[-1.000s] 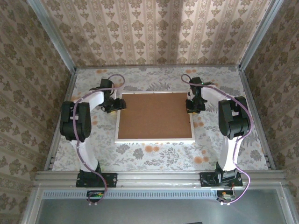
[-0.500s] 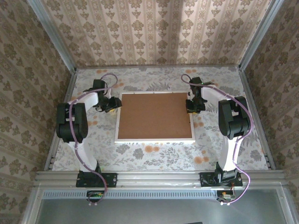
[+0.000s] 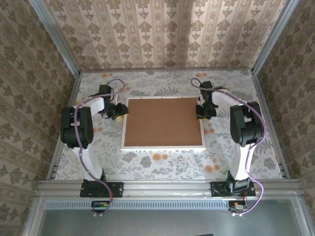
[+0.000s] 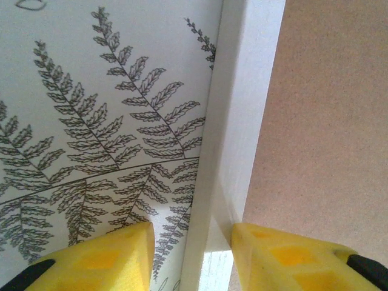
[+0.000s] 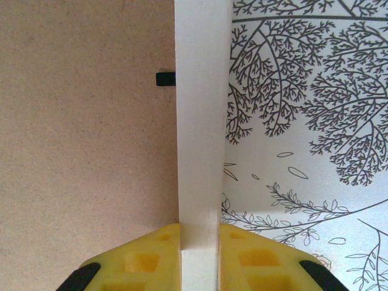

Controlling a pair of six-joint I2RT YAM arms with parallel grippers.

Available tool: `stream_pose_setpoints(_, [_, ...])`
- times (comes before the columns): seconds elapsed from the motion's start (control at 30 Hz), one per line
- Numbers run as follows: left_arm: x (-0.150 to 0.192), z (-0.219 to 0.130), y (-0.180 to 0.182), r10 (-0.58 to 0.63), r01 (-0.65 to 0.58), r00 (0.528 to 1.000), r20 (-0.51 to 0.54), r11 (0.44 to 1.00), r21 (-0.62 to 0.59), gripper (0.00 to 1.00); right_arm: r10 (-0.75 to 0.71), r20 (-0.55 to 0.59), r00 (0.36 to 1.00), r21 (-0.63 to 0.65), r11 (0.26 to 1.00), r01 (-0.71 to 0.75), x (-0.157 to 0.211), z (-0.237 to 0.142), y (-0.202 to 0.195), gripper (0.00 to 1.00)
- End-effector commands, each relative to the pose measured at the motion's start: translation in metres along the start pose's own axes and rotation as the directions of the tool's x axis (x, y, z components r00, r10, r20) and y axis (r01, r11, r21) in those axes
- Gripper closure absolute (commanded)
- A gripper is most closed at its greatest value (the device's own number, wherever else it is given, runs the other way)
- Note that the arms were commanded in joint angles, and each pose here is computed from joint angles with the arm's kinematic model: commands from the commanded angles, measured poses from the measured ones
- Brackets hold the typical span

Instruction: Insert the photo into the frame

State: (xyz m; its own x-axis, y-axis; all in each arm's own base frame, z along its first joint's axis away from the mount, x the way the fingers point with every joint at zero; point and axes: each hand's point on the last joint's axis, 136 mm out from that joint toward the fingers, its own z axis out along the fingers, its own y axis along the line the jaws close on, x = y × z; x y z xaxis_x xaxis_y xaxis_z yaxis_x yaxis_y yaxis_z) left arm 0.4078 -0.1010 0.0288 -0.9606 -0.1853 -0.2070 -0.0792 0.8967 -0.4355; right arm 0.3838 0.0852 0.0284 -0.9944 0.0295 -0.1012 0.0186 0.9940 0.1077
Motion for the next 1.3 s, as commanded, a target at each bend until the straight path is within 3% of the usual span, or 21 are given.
stream_pose_setpoints(0.0, [0.001,0.008,0.006,-0.006,0.006,1.000,-0.020,1.000,-0.008,0.54,-0.028,-0.067,0.997,-0.011,1.000,0.027,0.013,0.015,0.006,0.80])
stream_pose_setpoints(0.47, [0.005,0.018,0.004,0.009,-0.008,0.999,-0.051,1.000,0.006,0.49,-0.031,-0.070,0.997,-0.013,0.999,0.030,0.013,0.016,0.006,0.80])
stream_pose_setpoints(1.03, [0.033,0.039,0.000,0.135,-0.161,0.968,-0.212,0.980,-0.114,0.53,-0.035,-0.065,0.997,-0.015,0.999,0.034,0.012,0.014,0.008,0.80])
stream_pose_setpoints(1.27, [0.039,0.042,0.007,0.138,-0.179,0.960,-0.244,0.972,-0.151,0.60,-0.036,-0.065,0.997,-0.017,0.999,0.035,0.012,0.014,0.009,0.80])
